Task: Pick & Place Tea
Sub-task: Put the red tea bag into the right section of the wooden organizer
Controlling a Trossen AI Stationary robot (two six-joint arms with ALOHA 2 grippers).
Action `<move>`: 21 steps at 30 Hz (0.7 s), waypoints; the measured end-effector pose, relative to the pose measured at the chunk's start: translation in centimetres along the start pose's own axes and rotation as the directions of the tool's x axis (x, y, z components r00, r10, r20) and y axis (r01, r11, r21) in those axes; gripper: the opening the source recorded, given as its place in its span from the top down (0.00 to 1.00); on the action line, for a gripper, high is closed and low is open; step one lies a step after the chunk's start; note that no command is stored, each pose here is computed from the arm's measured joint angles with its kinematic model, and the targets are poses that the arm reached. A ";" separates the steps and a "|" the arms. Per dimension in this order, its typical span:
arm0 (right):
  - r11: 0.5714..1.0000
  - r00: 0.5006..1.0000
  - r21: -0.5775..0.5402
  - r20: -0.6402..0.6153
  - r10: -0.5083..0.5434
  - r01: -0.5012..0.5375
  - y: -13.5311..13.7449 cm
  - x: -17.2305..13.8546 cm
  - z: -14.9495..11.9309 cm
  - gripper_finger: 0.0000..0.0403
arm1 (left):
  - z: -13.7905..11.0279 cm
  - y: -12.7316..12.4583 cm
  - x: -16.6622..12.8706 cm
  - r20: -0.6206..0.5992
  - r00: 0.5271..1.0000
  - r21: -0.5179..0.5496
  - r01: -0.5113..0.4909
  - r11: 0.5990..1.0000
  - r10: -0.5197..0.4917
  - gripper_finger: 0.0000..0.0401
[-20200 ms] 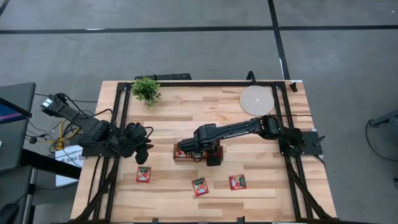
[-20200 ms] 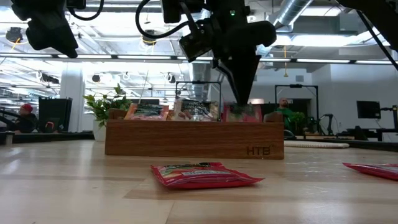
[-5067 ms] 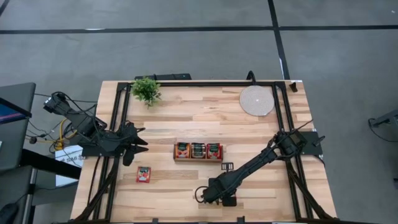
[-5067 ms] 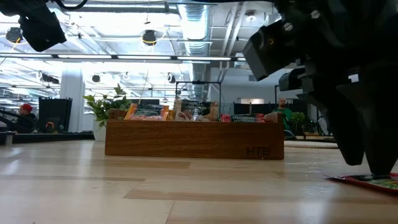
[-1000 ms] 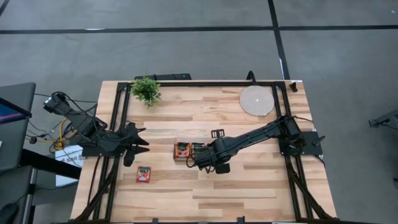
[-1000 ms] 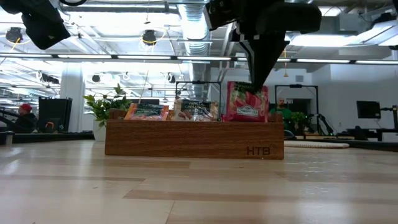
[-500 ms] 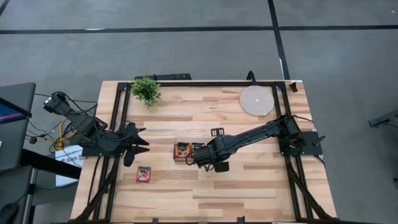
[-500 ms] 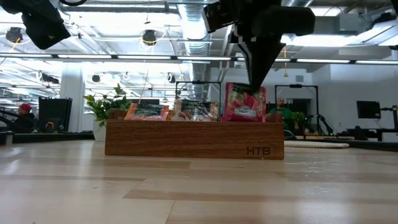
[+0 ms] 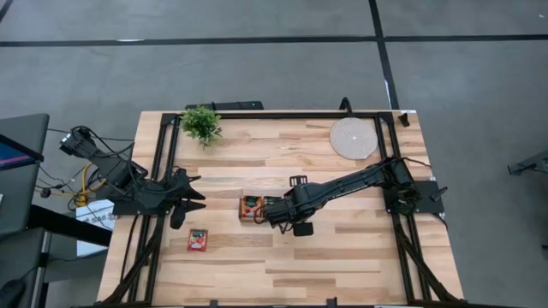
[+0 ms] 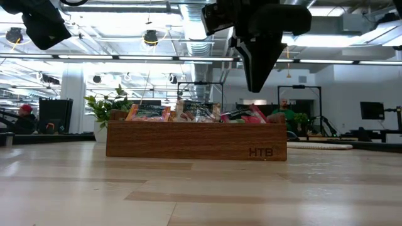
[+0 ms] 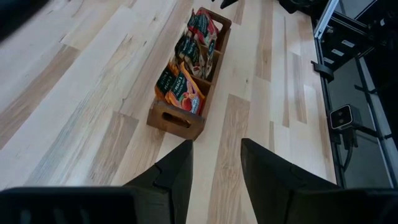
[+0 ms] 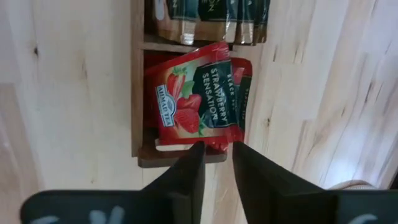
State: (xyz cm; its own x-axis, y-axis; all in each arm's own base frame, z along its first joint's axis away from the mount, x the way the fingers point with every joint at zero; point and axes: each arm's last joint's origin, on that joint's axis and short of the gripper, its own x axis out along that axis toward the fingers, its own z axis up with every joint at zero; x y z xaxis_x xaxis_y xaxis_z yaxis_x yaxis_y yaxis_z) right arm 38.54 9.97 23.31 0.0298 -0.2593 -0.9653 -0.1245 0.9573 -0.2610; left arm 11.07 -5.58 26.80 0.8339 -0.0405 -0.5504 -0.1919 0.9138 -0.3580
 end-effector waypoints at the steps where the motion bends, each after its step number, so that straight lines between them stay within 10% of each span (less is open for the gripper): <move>1: 1.000 1.000 0.001 0.003 0.000 0.000 0.0 0.0 0.0 0.80 | 0.0 0.0 0.0 0.000 1.000 0.000 0.000 1.000 0.000 0.69; 21: 0.987 0.999 0.158 0.047 0.003 -0.011 -3.1 0.8 1.0 0.86 | 0.0 0.0 0.0 0.000 1.000 0.017 0.001 1.000 -0.001 0.69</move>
State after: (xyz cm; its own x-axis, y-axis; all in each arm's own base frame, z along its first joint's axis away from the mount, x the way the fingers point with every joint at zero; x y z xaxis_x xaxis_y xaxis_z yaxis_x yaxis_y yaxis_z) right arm 39.90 6.86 23.30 0.0760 -0.2500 -0.9653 0.0338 0.9682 -0.2481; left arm 11.07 -5.58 26.80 0.8341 -0.0410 -0.5501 -0.1825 0.9205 -0.3454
